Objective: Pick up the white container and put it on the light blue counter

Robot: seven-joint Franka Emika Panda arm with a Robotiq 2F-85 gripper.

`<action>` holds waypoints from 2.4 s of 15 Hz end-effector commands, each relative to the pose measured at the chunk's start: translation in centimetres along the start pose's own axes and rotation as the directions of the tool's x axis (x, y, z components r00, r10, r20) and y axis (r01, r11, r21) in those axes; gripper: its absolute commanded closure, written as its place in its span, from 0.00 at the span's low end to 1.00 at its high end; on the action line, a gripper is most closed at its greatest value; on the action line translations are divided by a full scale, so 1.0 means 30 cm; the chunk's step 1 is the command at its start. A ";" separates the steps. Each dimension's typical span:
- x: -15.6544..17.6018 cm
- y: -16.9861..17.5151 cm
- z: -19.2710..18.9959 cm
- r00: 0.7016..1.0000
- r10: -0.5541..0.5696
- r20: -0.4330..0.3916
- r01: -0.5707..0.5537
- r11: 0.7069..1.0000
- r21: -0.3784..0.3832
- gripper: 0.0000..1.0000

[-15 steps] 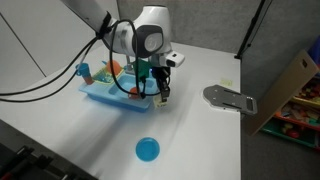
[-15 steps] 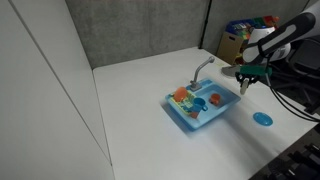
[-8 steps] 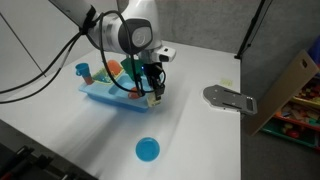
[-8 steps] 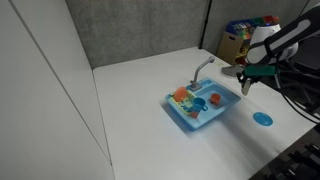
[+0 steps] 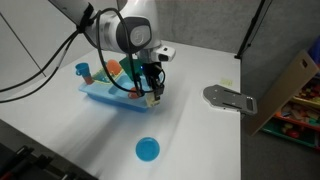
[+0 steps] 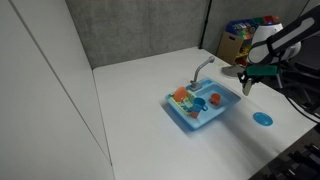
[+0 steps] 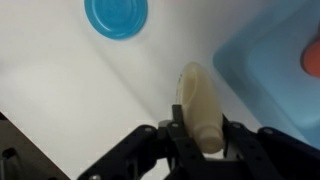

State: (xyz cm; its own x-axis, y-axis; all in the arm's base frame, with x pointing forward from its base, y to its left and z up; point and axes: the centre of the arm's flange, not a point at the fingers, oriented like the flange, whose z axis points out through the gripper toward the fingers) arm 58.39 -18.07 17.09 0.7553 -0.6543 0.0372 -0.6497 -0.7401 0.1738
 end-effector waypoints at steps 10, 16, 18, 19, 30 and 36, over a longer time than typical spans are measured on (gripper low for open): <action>-0.158 -0.090 -0.233 0.958 -0.224 -0.178 0.239 0.969 0.065 0.90; -0.292 -0.158 -0.285 0.913 -0.358 -0.197 0.382 0.919 0.099 0.90; -0.336 -0.188 -0.299 0.899 -0.390 -0.198 0.416 0.903 0.108 0.90; -0.356 -0.206 -0.305 0.892 -0.406 -0.199 0.432 0.895 0.113 0.90; -0.500 -0.389 -0.308 0.885 -0.436 -0.162 0.461 0.870 0.174 0.90; -0.536 -0.433 -0.276 0.900 -0.416 -0.129 0.435 0.876 0.209 0.90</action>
State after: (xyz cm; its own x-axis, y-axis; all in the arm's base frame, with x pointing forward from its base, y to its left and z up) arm 55.47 2.84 22.74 0.9644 -0.2439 0.1018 -0.2431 -0.9698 -0.0207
